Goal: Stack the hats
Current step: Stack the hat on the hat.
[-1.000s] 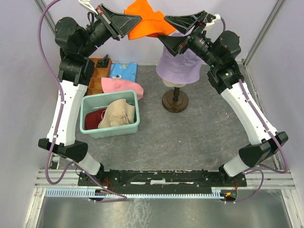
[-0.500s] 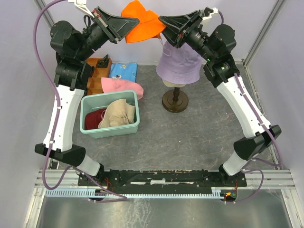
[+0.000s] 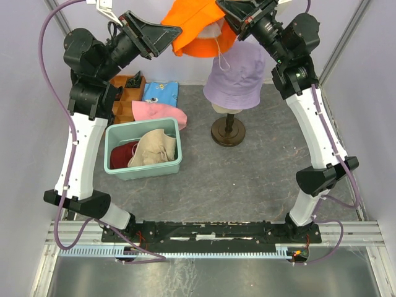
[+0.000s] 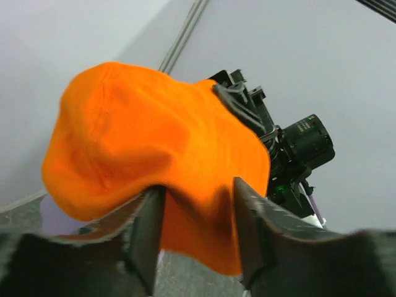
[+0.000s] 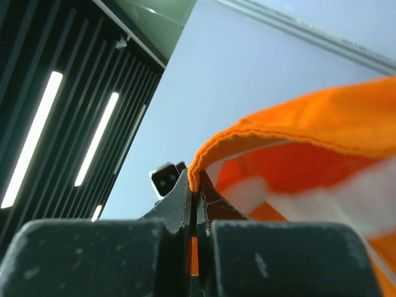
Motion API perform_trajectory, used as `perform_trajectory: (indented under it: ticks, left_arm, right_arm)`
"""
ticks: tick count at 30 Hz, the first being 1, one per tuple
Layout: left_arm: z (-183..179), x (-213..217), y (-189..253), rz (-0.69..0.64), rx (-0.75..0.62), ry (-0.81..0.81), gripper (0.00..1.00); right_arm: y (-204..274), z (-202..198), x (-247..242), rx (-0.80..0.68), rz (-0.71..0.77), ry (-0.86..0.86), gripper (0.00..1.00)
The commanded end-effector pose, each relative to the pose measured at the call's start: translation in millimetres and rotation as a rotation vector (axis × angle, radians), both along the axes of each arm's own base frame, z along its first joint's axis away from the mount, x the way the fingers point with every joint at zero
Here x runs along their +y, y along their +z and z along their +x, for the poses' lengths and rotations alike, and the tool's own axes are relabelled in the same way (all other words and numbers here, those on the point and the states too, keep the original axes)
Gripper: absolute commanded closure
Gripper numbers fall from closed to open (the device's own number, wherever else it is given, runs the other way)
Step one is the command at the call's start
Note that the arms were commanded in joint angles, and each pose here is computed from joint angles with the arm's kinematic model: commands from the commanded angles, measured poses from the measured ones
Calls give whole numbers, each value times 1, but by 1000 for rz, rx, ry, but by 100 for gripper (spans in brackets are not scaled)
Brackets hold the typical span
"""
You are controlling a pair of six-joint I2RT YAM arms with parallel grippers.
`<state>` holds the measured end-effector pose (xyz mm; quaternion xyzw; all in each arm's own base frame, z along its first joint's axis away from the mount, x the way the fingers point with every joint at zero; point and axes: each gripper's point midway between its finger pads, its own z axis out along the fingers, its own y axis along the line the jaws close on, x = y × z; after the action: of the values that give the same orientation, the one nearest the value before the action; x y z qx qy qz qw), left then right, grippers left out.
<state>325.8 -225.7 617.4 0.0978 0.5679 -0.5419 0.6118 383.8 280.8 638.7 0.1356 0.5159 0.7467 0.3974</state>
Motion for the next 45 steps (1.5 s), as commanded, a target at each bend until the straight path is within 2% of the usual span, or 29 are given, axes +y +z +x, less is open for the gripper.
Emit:
perform_trajectory:
  ticks: [1, 3, 7, 17, 21, 27, 30, 35, 38, 45]
  left_arm:
    - [11, 16, -5, 58, -29, 96, 36]
    - [11, 21, -11, 71, -18, 129, 20]
    - [12, 26, -29, 96, 23, 166, 11]
    - [-1, 29, -79, -29, 196, 141, 9]
    - [-8, 34, -87, -91, 192, 144, 9]
    - [3, 31, -89, -62, 173, 154, 9]
    - [8, 30, -93, -59, 178, 156, 9]
    - [11, 29, -98, -40, 183, 164, 9]
    - [12, 30, -101, -28, 183, 174, 9]
    - [18, 30, -105, -8, 184, 186, 9]
  right_arm:
    - [33, 8, -24, -135, 81, -87, 100]
    - [37, 16, -25, -158, 119, -89, 100]
    - [47, 29, -28, -217, 194, -103, 100]
    - [55, 49, -37, -305, 303, -166, 100]
    - [61, 52, -47, -361, 331, -237, 100]
    - [73, 48, -56, -446, 378, -279, 100]
    - [73, 47, -58, -498, 342, -313, 100]
    - [59, 59, -54, -546, 152, -387, 100]
    - [41, 77, -55, -505, 84, -395, 100]
    - [7, 111, -50, -437, 40, -374, 100]
